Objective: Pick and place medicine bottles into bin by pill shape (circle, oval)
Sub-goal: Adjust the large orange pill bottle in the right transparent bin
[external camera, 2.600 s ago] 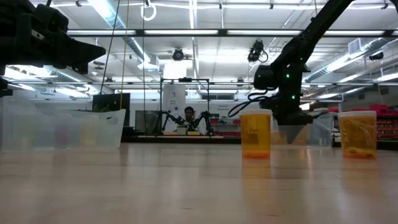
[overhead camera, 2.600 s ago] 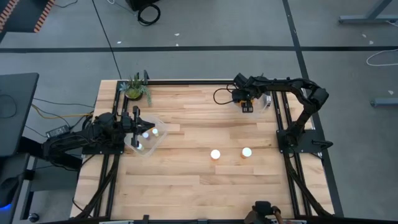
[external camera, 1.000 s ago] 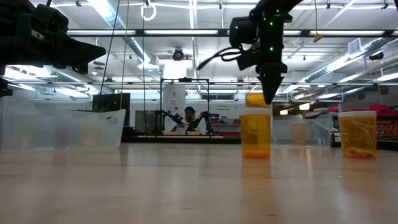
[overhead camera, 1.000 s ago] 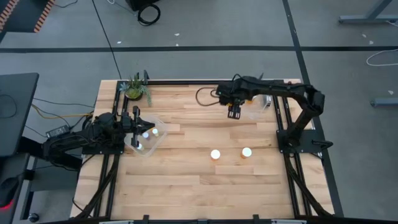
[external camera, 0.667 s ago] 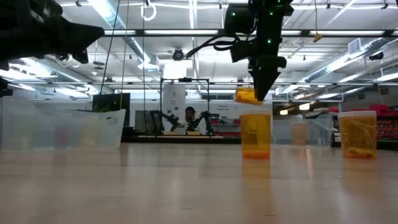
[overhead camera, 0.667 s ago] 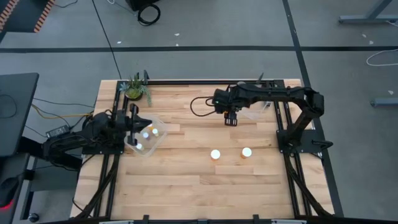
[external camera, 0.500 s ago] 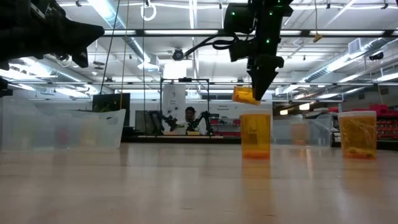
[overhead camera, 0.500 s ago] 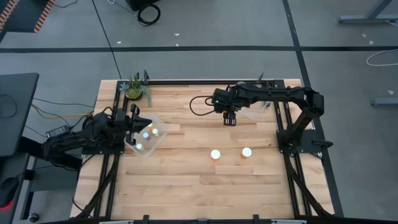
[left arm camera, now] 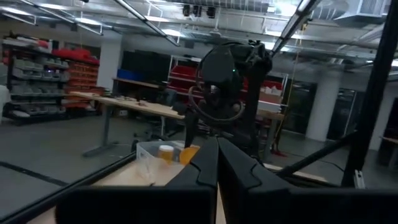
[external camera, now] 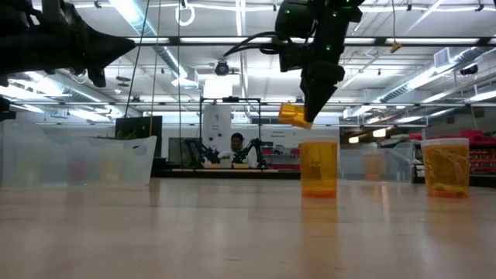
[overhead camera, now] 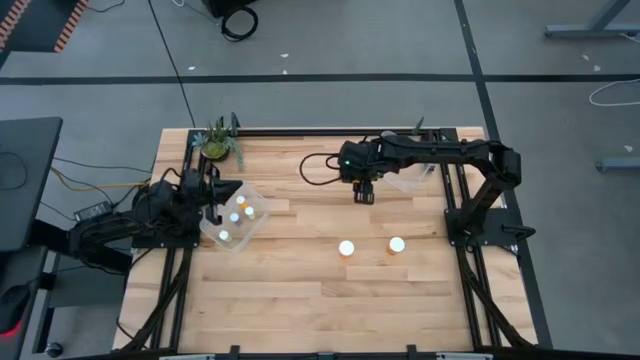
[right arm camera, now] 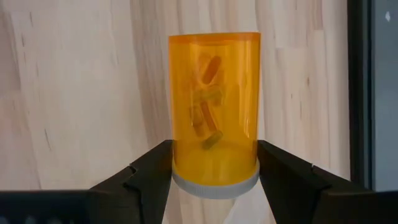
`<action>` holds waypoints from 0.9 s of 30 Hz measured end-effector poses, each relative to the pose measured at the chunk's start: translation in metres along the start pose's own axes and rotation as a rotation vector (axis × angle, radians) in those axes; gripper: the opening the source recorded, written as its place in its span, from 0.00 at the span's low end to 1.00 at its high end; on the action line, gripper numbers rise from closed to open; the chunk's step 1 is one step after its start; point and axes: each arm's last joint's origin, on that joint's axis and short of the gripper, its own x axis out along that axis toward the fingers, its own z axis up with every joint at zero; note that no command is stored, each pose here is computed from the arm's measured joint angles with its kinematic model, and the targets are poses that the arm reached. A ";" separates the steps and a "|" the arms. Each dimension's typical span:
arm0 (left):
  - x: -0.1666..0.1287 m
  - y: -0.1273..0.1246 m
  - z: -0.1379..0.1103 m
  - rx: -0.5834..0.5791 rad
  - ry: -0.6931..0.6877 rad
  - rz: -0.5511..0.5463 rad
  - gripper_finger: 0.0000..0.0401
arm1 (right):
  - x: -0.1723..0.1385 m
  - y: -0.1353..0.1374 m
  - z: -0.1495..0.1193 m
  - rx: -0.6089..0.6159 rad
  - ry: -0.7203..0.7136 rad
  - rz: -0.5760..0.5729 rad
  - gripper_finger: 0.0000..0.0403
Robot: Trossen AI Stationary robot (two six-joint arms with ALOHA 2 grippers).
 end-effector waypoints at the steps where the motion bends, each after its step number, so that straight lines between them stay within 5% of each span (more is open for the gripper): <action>1: 0.000 0.000 0.000 -0.003 0.002 0.001 0.02 | 0.000 0.001 0.001 -0.001 -0.005 0.001 0.56; 11: 0.006 0.000 -0.010 -0.215 0.110 -0.024 0.03 | -0.004 0.016 0.013 -0.051 -0.125 0.024 0.56; 18: 0.021 -0.004 -0.014 -0.194 0.129 -0.054 0.03 | -0.004 0.017 0.016 -0.061 -0.148 0.021 0.56; 27: 0.051 -0.012 -0.024 -0.073 0.345 -0.059 0.05 | -0.004 0.018 0.016 -0.068 -0.158 0.047 0.56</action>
